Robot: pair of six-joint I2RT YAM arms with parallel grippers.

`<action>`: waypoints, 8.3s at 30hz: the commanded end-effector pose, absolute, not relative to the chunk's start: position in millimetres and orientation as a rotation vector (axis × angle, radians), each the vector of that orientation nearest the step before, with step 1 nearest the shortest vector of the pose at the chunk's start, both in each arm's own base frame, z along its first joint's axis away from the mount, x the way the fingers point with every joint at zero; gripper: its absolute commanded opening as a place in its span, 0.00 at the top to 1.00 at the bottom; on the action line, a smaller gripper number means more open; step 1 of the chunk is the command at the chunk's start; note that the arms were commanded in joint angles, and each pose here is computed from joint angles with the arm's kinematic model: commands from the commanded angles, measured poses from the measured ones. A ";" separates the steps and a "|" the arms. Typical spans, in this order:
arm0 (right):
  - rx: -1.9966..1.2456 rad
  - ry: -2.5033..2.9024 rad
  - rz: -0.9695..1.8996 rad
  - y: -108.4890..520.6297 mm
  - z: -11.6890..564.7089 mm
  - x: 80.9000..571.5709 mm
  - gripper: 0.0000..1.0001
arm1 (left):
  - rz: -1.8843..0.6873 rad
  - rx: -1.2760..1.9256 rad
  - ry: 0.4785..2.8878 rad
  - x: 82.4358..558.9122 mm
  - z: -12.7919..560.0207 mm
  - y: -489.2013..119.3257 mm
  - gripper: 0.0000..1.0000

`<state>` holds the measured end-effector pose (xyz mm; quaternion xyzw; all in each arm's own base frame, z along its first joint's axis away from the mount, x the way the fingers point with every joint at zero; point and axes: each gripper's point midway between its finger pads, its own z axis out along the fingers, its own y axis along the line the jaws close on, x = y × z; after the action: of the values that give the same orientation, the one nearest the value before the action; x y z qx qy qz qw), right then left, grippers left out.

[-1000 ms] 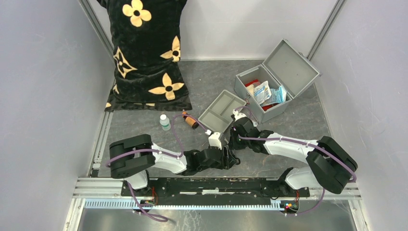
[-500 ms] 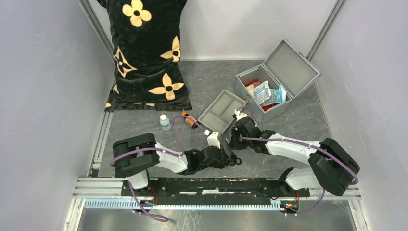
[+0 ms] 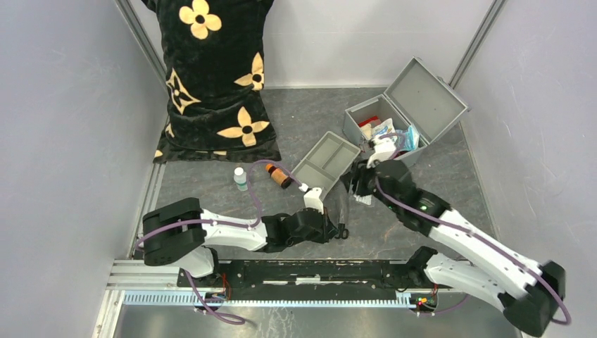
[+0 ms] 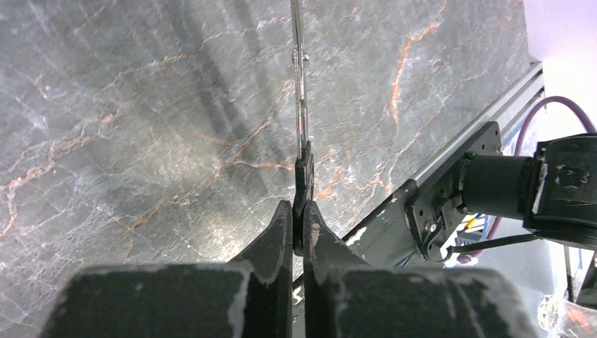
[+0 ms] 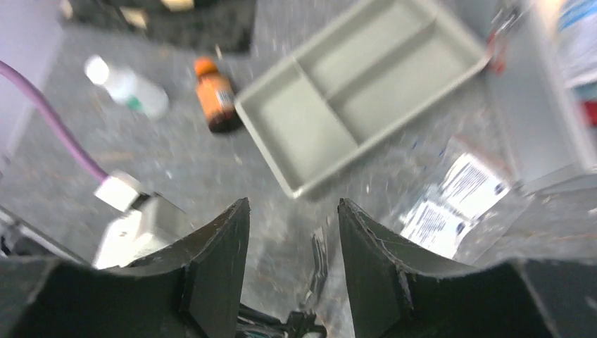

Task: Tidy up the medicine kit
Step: Pick up the scissors from the center of the board, then place the scissors in the medicine box, then adjust the medical item in the medicine box, then pick up the pill bottle at the center of the board.

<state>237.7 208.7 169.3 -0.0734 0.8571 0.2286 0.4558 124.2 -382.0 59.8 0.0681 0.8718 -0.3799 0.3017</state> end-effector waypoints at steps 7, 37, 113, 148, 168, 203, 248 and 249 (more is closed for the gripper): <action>0.167 1.738 0.367 104.2 283.6 230.4 0.46 | -0.963 0.355 2.071 167.0 182.0 -415.1 0.98; 0.251 1.743 0.047 52.4 278.2 230.6 0.45 | -1.230 0.270 1.967 409.3 241.4 -494.2 0.45; 0.348 1.813 0.307 28.0 288.1 451.6 1.00 | -0.704 0.127 2.057 312.0 239.8 -284.1 0.37; -0.002 2.222 -0.110 44.8 182.9 494.7 0.48 | -0.666 0.132 2.096 309.9 229.2 -279.7 0.36; 0.021 2.470 -0.235 19.0 70.7 488.4 0.38 | -0.637 0.132 2.110 308.1 225.3 -274.1 0.36; -0.062 2.081 0.125 64.5 227.3 454.1 0.33 | -0.444 -0.012 2.107 318.0 225.1 -215.6 0.35; -1.273 2.258 0.551 434.3 41.4 334.6 0.32 | 0.117 -0.418 1.943 268.9 252.0 -32.1 0.32; -1.280 2.258 0.554 436.0 39.8 332.3 0.33 | 0.114 -0.418 1.943 269.1 251.8 -32.6 0.32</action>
<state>344.5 425.7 44.0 -0.4503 0.8332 0.1960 0.2541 269.2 -36.4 247.8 -0.1865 0.8223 0.0397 0.5362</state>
